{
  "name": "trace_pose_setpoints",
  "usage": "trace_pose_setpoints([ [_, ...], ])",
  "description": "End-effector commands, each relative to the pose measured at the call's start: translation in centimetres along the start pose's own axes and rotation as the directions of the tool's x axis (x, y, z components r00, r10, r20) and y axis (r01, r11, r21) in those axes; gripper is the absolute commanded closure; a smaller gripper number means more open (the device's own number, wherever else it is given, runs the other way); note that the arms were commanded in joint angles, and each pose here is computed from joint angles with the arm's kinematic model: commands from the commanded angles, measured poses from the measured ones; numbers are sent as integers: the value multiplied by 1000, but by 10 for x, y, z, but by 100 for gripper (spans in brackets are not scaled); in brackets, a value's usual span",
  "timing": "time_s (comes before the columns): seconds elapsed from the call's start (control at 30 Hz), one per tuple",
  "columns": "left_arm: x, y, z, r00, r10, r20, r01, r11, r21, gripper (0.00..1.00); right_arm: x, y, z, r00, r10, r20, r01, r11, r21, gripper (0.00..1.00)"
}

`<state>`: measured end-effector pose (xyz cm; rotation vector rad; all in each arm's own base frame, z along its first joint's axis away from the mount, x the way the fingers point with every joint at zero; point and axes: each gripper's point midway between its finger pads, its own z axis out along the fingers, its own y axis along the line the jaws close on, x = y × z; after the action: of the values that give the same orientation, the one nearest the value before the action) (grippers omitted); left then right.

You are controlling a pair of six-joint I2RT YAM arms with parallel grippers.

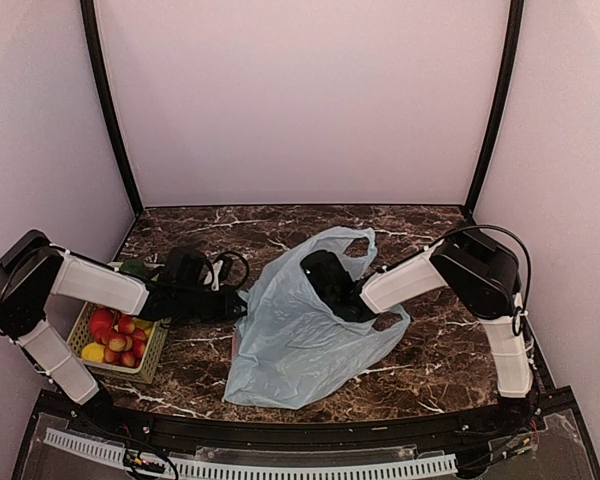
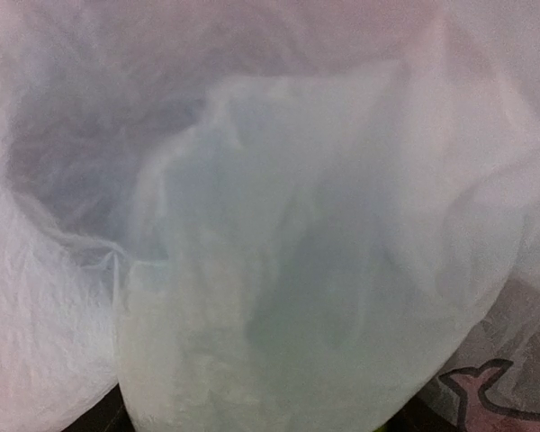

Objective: Untie the knot of the plastic bag and take out the fruit

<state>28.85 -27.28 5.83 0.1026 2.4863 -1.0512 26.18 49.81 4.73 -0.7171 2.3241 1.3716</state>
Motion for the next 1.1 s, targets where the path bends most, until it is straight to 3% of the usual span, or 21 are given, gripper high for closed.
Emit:
trace_pose_setpoints([
  [0.0,9,-1,-6,999,39,-20,-40,999,-27,99,0,8,-3,999,-24,29,24,999,-22,44],
  [0.1,4,1,-11,999,43,-3,-43,998,-44,99,-4,13,-12,998,-30,52,32,999,-21,55],
  [0.23,-4,2,-18,999,47,21,-45,997,-62,99,-10,20,-25,996,-42,79,44,999,-16,60],
  [0.63,-58,16,-65,983,90,162,-64,985,-158,99,4,24,-81,991,-45,124,37,997,61,59],
  [1.07,-78,29,-68,980,103,169,-71,980,-186,99,38,11,-135,993,-2,120,-10,994,105,57],
])
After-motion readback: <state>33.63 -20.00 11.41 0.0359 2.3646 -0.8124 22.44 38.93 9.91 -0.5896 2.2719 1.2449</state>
